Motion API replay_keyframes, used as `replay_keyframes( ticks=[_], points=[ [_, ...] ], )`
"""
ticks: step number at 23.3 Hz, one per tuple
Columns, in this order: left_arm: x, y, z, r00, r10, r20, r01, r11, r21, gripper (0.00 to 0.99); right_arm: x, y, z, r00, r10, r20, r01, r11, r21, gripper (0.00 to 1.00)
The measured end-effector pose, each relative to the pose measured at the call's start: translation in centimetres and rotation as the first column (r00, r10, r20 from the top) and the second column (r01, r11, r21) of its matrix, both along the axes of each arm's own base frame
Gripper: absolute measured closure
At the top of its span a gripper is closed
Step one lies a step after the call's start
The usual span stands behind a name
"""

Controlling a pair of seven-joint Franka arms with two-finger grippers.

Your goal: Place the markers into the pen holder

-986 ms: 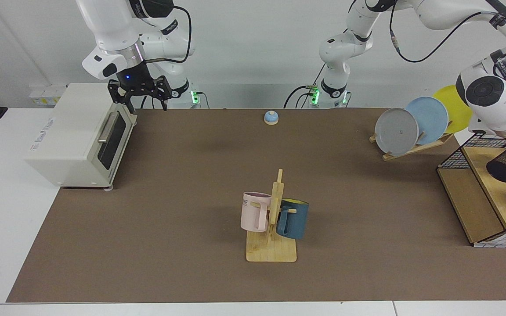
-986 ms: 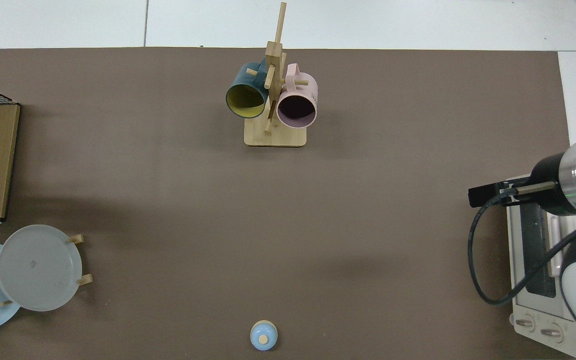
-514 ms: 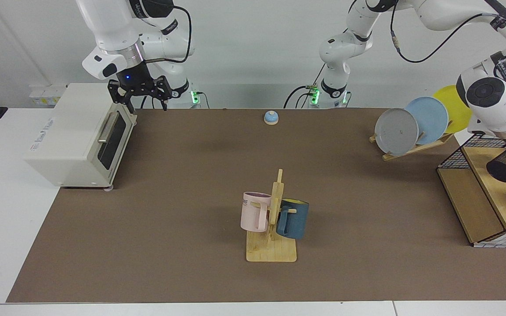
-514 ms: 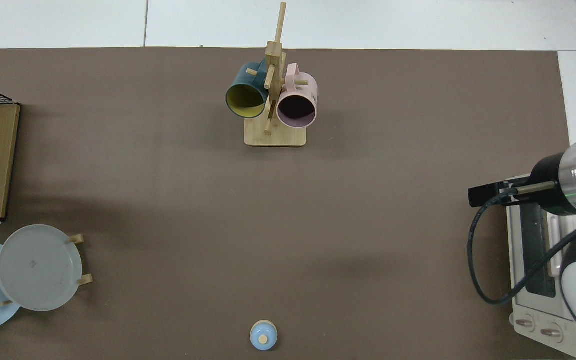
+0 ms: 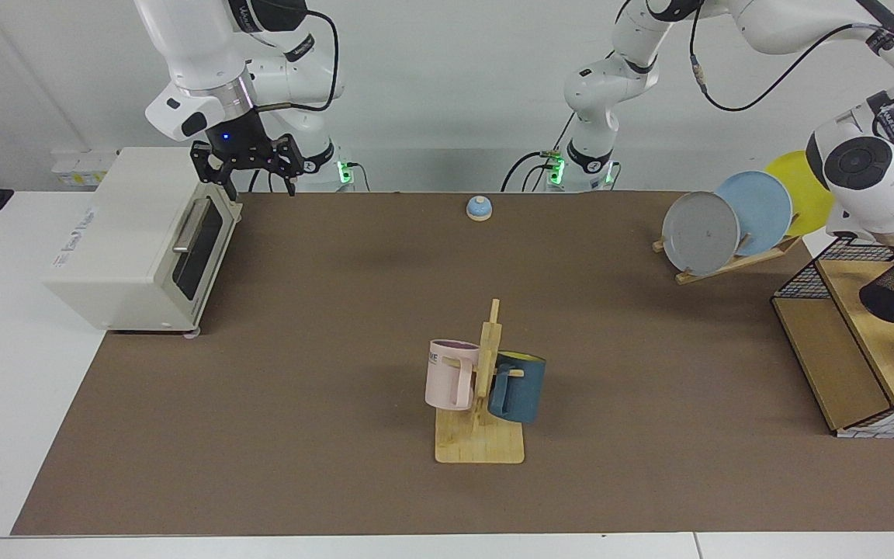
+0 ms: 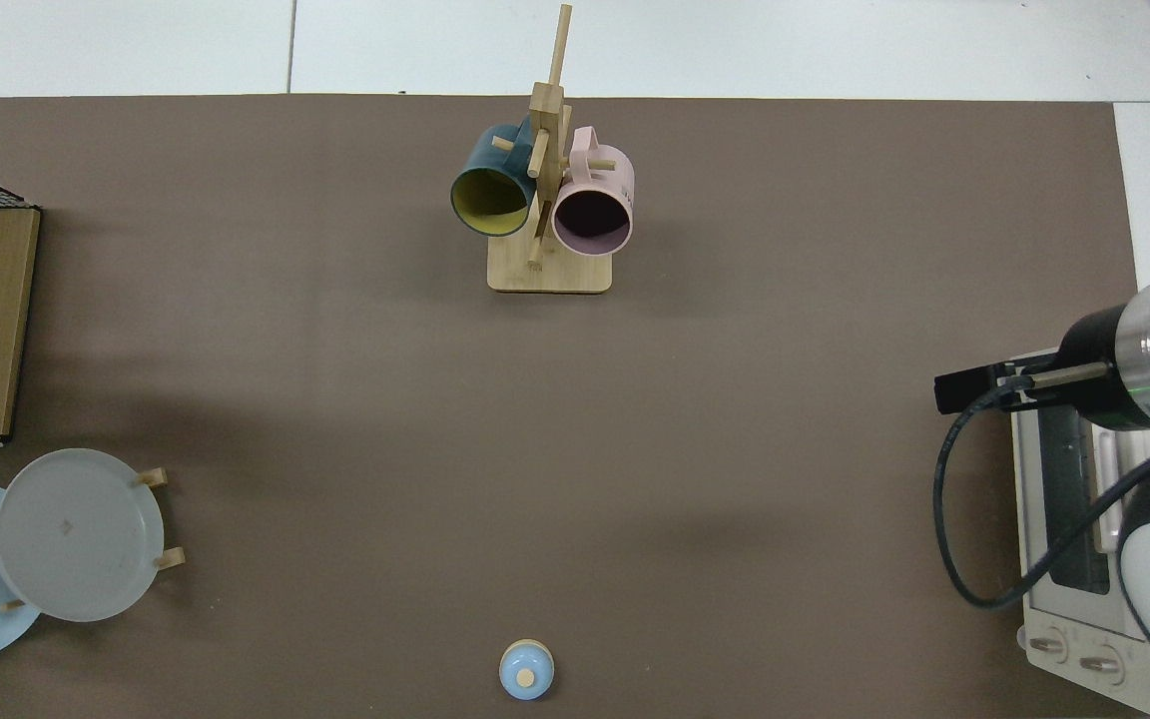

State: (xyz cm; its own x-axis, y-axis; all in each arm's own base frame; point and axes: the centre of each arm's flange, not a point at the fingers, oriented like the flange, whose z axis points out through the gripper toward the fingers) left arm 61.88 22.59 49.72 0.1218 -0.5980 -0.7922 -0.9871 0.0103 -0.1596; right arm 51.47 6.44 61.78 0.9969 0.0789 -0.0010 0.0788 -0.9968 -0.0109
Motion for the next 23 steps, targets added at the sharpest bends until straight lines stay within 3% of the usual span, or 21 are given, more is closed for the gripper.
replay_keyframes(
  ticks=[2,6,15,23],
  points=[
    [0.1,-0.1,0.1,1.0,-0.002,0.001,0.002,1.0,0.0,0.264,0.0,0.0,0.0,1.0,0.0,0.0,0.0,1.0,0.0,0.0],
    [0.2,-0.4,0.7,1.0,-0.009,0.01,0.009,1.0,0.002,0.022,0.0,0.0,0.0,1.0,0.001,0.0,-0.001,1.0,0.0,0.0],
    [0.2,-1.0,5.7,0.997,0.014,0.075,-0.009,0.998,-0.068,0.0,0.0,0.1,0.0,1.0,0.001,0.0,-0.001,1.0,0.0,0.0],
    [-0.5,-5.3,10.9,0.99,0.055,0.131,-0.032,0.985,-0.172,0.0,0.0,0.1,0.0,1.0,0.001,0.0,-0.001,1.0,0.0,0.0]
  ],
)
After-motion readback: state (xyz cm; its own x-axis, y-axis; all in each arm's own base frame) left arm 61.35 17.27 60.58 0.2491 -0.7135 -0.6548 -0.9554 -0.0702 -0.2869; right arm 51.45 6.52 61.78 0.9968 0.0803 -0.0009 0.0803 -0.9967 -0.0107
